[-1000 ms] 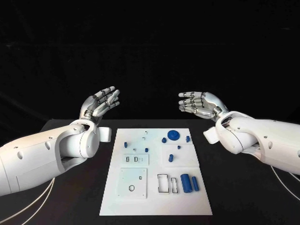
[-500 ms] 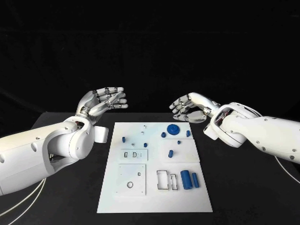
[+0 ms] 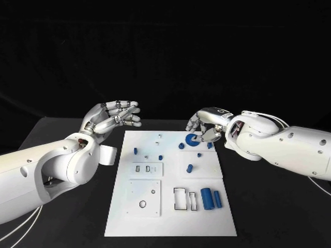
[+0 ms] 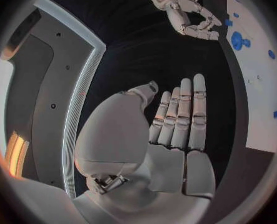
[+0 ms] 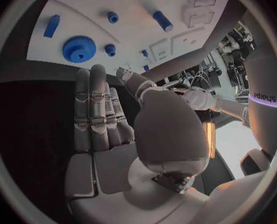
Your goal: Assemble the parts on the task board
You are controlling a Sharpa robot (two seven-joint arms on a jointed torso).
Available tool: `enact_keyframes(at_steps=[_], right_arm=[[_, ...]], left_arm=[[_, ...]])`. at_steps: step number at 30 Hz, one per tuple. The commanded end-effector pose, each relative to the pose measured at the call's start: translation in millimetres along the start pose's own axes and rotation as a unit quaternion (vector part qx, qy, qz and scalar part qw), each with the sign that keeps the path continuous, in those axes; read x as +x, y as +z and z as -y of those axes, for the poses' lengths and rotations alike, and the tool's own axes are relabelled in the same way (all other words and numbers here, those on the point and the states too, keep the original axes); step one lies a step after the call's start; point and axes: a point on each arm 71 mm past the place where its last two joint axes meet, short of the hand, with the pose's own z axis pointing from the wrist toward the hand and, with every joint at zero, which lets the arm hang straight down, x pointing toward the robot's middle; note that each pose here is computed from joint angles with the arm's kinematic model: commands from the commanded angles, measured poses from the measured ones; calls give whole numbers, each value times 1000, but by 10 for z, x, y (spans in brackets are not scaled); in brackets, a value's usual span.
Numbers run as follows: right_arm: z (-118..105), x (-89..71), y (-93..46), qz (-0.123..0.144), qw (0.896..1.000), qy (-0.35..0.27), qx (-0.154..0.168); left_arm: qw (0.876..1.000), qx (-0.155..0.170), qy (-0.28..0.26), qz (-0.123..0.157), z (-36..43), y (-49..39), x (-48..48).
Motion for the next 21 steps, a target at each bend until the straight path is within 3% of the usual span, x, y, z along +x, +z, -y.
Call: enact_keyframes(at_steps=[1, 21], right_arm=[[-13, 22, 24, -20, 997, -72, 14], [-123, 94, 158, -32, 994, -102, 5]], left_arm=[[1000, 2, -14, -15, 27, -11, 37], [999, -4, -42, -29, 67, -9, 99]])
